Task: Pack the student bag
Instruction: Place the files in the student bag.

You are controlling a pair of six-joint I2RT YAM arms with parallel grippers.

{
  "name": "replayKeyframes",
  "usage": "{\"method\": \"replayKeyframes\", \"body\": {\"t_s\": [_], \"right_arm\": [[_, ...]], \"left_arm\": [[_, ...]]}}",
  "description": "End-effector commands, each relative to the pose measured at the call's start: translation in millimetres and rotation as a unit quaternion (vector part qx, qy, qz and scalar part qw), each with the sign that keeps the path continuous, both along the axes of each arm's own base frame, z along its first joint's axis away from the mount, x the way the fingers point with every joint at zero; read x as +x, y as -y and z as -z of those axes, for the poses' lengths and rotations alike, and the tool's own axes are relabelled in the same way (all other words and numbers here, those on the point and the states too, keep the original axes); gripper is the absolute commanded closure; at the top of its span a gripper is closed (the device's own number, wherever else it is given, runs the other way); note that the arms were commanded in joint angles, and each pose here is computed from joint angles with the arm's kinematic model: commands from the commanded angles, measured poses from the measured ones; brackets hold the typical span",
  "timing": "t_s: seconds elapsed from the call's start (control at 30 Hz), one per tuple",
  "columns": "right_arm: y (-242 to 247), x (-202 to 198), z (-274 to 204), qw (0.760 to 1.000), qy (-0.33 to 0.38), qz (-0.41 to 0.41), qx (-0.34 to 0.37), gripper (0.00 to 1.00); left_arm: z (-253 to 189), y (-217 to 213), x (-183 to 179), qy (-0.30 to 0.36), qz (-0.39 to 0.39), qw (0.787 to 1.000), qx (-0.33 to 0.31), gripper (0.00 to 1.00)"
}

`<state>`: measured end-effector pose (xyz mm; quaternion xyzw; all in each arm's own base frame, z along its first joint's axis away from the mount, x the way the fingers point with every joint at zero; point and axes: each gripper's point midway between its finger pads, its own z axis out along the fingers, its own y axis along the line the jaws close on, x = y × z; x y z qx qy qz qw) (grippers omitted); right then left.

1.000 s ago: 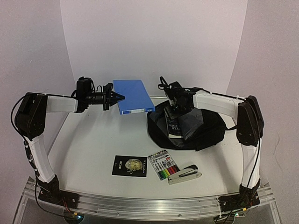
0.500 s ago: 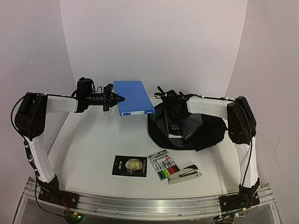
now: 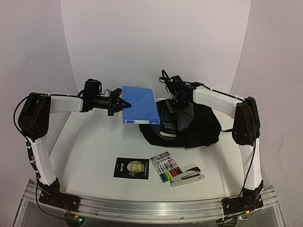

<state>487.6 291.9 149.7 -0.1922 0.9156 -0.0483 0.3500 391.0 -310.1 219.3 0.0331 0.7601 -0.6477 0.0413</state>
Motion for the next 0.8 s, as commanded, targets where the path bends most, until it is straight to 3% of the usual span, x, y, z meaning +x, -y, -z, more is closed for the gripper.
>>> {"method": "replayKeyframes", "body": {"t_s": [0.0, 0.27, 0.77], "right_arm": [[-27.5, -10.2, -77.7, 0.992, 0.041, -0.05, 0.11, 1.0], [-19.6, -36.5, -96.3, 0.983, 0.022, -0.096, 0.157, 1.0], [-51.7, -41.2, -90.7, 0.962, -0.024, -0.117, 0.246, 1.0]], "left_arm": [[-3.5, 28.1, -9.0, 0.017, 0.068, 0.997, -0.016, 1.0], [38.1, 52.1, 0.0, -0.027, 0.096, 0.995, -0.003, 1.0], [85.0, 81.2, 41.5, -0.046, 0.047, 0.996, 0.061, 1.0]]}}
